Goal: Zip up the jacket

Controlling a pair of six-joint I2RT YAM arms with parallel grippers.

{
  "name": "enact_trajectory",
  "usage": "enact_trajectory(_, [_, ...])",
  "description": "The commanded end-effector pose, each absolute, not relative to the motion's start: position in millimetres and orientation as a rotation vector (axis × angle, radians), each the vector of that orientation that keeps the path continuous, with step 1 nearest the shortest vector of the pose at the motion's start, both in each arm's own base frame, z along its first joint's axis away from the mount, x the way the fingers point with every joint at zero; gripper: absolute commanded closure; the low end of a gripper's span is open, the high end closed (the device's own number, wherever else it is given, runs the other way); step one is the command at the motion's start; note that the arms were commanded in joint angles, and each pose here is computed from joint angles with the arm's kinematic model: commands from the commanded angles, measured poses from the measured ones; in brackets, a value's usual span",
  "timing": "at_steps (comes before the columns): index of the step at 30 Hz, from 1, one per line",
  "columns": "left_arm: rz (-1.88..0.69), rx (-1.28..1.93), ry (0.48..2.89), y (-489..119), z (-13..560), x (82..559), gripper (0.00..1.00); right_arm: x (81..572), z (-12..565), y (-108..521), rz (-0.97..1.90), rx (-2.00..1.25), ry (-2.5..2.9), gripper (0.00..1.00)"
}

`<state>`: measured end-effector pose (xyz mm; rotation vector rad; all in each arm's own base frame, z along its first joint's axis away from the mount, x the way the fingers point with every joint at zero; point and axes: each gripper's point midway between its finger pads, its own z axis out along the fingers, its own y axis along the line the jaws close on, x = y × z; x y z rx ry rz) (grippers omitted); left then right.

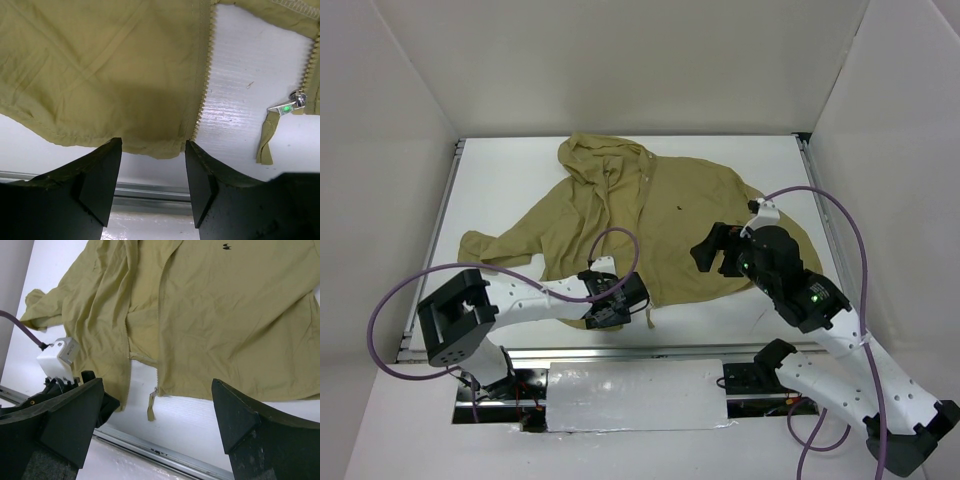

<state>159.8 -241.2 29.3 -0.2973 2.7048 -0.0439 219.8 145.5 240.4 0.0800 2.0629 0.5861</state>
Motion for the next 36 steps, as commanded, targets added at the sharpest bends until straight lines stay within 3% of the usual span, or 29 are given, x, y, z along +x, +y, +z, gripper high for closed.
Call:
enact_trajectory(1, [-0.041, -0.34, 2.686, -239.6, 35.7, 161.4, 0.34, 223.0, 242.1, 145.2, 0.573, 0.059, 2.041, 0.04])
enact_trajectory(16, [0.031, -0.305, 2.711, -243.3, 24.5, 163.2, 0.33, 221.8, 237.7, 144.4, 0.573, 0.056, 2.04, 0.04])
enact_trajectory(21, [0.041, -0.317, 2.718, -238.1, 16.1, 159.4, 0.38, 221.6, 238.1, 143.4, 0.571, 0.055, 2.035, 0.04])
enact_trajectory(24, [0.044, -0.299, 2.733, -238.9, 9.4, 157.5, 0.47, 221.2, 238.2, 144.0, 0.577, 0.056, 2.034, 0.04])
enact_trajectory(25, [0.024, -0.295, 2.746, -242.0, 5.7, 155.3, 0.59, 221.2, 238.5, 144.3, 0.578, 0.054, 2.033, 0.04])
enact_trajectory(28, [0.007, -0.298, 2.759, -241.6, 0.0, 151.7, 0.81, 221.0, 236.8, 144.8, 0.58, 0.057, 2.037, 0.04])
enact_trajectory(30, [-0.021, -0.298, 2.756, -242.9, -0.3, 151.5, 0.85, 220.6, 233.8, 145.2, 0.581, 0.056, 2.043, 0.04])
enact_trajectory(33, [-0.102, -0.292, 2.743, -249.2, 4.1, 153.0, 1.0, 220.5, 229.8, 148.7, 0.595, 0.051, 2.055, 0.04])
enact_trajectory(36, [-0.316, -0.227, 2.702, -271.6, 17.7, 158.3, 1.0, 220.2, 223.8, 153.9, 0.614, 0.036, 2.07, 0.06])
